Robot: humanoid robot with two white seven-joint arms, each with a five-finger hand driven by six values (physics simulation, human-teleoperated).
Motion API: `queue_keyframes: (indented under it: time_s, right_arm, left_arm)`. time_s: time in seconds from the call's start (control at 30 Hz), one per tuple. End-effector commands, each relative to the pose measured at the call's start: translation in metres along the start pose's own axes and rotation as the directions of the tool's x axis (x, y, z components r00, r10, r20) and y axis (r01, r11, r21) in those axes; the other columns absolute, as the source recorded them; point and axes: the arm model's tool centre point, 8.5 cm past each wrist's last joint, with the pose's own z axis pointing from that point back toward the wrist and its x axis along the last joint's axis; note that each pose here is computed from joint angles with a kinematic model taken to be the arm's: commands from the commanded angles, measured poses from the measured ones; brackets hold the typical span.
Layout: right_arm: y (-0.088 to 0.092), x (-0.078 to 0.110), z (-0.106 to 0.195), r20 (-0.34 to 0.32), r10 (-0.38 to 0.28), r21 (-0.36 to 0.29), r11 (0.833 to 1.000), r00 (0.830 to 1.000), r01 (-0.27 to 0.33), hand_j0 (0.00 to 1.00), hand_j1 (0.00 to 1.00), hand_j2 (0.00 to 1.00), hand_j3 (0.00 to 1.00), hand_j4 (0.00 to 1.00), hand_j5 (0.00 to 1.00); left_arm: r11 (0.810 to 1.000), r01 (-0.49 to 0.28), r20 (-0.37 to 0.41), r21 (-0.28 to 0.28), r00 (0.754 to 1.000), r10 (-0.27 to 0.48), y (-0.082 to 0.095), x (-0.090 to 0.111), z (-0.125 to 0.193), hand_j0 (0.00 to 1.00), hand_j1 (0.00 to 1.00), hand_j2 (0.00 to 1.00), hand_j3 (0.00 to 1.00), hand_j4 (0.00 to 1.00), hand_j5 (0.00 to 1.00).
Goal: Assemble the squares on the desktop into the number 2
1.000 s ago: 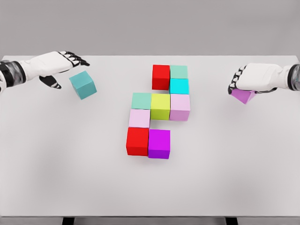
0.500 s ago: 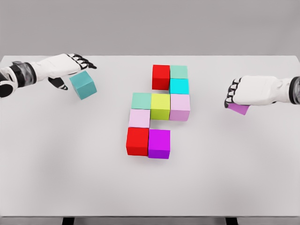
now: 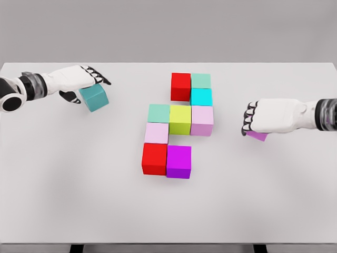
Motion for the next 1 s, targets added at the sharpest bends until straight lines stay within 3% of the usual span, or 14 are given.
queue_keyframes:
  time_s: [0.0, 0.13, 0.4, 0.6, 0.83, 0.9, 0.97]
  right_arm:
    - [-0.002, 0.001, 0.0, 0.004, -0.001, -0.007, 1.0, 1.0, 0.001, 0.69, 0.69, 0.69, 0.69, 0.69, 0.69]
    - [0.003, 0.008, -0.005, 0.036, -0.021, -0.002, 1.0, 0.999, 0.021, 0.69, 0.69, 0.69, 0.69, 0.69, 0.69]
    - [-0.002, 0.016, -0.01, 0.094, -0.076, -0.041, 0.996, 0.993, 0.08, 0.69, 0.69, 0.69, 0.69, 0.69, 0.69]
    - [-0.003, 0.023, -0.017, 0.147, -0.122, -0.066, 0.989, 0.982, 0.133, 0.7, 0.7, 0.7, 0.7, 0.7, 0.7]
    - [-0.005, 0.036, -0.033, 0.197, -0.121, -0.066, 0.989, 0.973, 0.136, 0.7, 0.7, 0.7, 0.7, 0.7, 0.7]
    - [-0.005, 0.037, -0.035, 0.202, -0.121, -0.067, 0.988, 0.972, 0.137, 0.73, 0.73, 0.73, 0.73, 0.73, 0.73]
    - [-0.007, 0.039, -0.038, 0.21, -0.119, -0.07, 0.988, 0.97, 0.136, 0.84, 0.84, 0.84, 0.84, 0.84, 0.84]
  left_arm:
    - [1.0, -0.001, 0.001, 0.002, 1.0, 0.001, 0.001, 0.001, -0.001, 0.88, 0.88, 0.88, 0.88, 0.88, 0.88]
    - [1.0, 0.012, 0.011, -0.006, 1.0, -0.012, 0.0, 0.005, -0.006, 0.88, 0.88, 0.88, 0.88, 0.88, 0.88]
    - [0.999, 0.013, 0.012, -0.032, 1.0, -0.012, -0.003, 0.006, -0.008, 0.64, 0.64, 0.64, 0.64, 0.64, 0.64]
    - [1.0, 0.02, 0.016, -0.019, 1.0, -0.02, 0.005, 0.007, -0.011, 0.64, 0.64, 0.64, 0.64, 0.64, 0.64]
    - [1.0, 0.025, 0.02, 0.001, 1.0, -0.025, 0.022, 0.011, -0.026, 0.64, 0.64, 0.64, 0.64, 0.64, 0.64]
    - [1.0, 0.027, 0.02, 0.005, 0.999, -0.027, 0.025, 0.011, -0.028, 0.64, 0.64, 0.64, 0.64, 0.64, 0.64]
    - [1.0, 0.027, 0.024, 0.006, 0.999, -0.027, 0.026, 0.013, -0.03, 0.64, 0.64, 0.64, 0.64, 0.64, 0.64]
